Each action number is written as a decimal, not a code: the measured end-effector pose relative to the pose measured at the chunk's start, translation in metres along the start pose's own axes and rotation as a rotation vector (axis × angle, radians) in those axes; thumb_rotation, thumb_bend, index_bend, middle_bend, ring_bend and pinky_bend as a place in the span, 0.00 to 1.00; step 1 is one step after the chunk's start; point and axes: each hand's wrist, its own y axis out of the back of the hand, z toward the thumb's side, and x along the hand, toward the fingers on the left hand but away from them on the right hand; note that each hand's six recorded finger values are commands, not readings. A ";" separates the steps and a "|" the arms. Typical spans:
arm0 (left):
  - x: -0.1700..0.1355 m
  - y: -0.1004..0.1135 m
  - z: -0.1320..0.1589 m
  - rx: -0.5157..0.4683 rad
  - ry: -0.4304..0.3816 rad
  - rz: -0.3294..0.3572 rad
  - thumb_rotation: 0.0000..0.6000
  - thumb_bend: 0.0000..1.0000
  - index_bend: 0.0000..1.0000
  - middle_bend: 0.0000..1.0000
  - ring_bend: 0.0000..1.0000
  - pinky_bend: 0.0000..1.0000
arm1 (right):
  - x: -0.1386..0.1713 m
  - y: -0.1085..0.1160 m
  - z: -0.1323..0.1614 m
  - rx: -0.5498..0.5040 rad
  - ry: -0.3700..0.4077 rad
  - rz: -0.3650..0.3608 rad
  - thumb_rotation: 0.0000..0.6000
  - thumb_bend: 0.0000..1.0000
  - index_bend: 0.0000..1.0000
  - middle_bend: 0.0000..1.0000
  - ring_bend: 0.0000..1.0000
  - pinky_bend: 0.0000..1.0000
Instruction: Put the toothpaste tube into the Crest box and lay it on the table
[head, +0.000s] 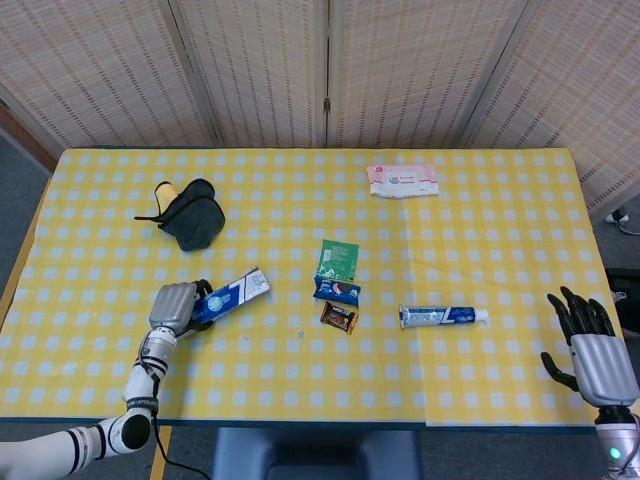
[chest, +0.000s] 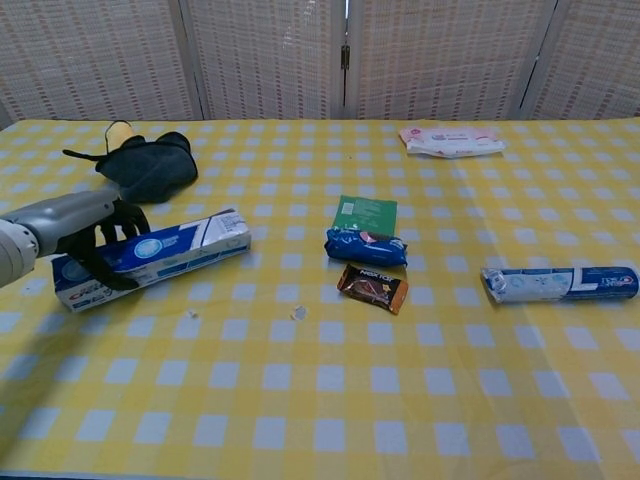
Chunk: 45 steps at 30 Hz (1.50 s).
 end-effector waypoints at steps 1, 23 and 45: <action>0.000 0.001 0.000 -0.005 -0.001 0.006 1.00 0.26 0.55 0.60 0.58 0.67 | 0.000 -0.001 0.000 0.001 0.001 0.003 1.00 0.37 0.00 0.00 0.00 0.00; -0.052 0.019 0.029 -0.068 -0.175 0.101 1.00 0.27 0.52 0.61 0.57 0.67 | -0.057 -0.019 0.020 0.191 0.141 0.116 1.00 0.37 0.03 0.00 0.01 0.00; -0.066 0.027 0.030 -0.072 -0.181 0.136 1.00 0.27 0.51 0.61 0.57 0.66 | -0.113 -0.084 0.103 0.232 0.270 0.277 1.00 0.37 0.27 0.15 0.16 0.20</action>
